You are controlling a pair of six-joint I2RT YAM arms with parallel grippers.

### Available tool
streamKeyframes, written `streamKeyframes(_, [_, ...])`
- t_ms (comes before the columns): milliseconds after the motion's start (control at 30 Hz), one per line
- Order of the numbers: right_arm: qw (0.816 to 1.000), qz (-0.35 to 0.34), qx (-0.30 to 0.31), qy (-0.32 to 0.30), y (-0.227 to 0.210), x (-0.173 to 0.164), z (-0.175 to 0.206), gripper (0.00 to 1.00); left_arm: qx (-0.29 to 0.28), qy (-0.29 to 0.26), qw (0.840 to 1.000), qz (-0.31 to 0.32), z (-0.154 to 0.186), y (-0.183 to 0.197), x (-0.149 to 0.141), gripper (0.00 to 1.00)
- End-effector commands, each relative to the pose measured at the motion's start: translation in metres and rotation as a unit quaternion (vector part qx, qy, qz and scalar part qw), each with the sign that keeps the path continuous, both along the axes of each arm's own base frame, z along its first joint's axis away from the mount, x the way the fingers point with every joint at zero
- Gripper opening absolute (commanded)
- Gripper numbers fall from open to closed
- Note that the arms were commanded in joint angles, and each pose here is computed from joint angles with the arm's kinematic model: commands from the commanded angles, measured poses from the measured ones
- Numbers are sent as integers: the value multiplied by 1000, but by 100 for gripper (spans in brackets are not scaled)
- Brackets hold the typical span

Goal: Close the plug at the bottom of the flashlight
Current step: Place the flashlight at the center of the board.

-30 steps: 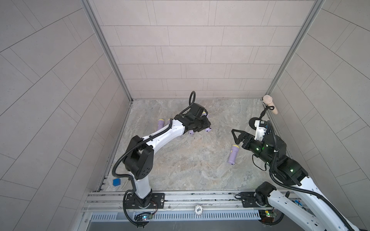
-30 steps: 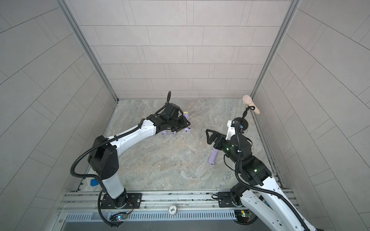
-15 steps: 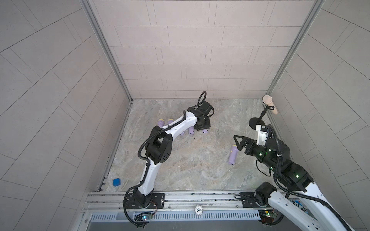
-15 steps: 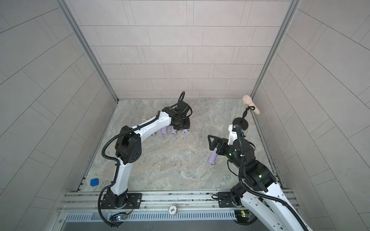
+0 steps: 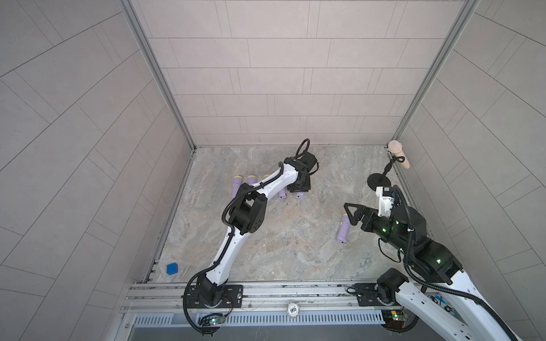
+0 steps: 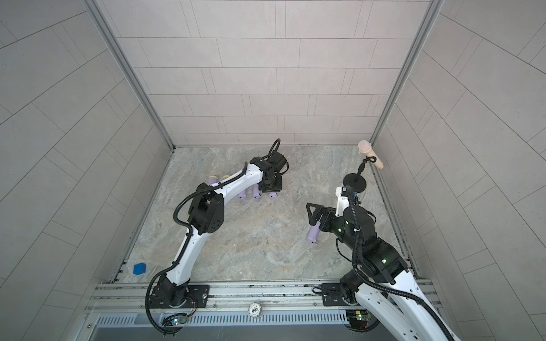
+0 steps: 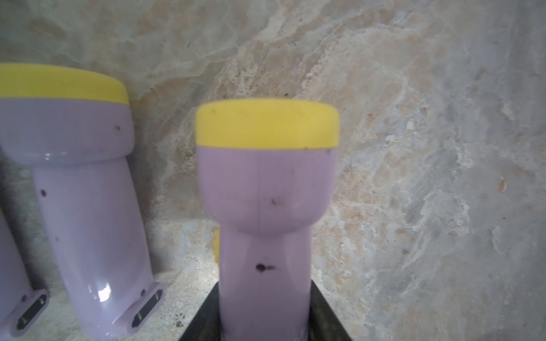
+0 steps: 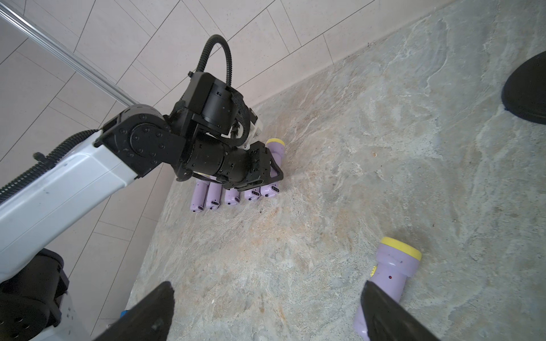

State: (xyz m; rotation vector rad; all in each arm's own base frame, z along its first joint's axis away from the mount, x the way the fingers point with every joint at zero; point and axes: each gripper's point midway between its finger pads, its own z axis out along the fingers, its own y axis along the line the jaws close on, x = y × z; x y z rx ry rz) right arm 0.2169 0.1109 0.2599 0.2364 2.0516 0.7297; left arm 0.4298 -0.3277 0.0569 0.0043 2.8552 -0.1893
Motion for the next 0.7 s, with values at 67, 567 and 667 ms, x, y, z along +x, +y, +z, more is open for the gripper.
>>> streamKeyframes(67, [1000,5,0,4,1,-2,-5,100,26,-13,1000,13,-3,9,15,0])
streamKeyframes(567, [1000,7,10,10,2,-4,-15,99,38,-10,999,36,-27,18,30,0])
streamKeyframes(667, [1000,6,12,11,3,-3,-18,100,44,-12,998,34,-31,19,32,0])
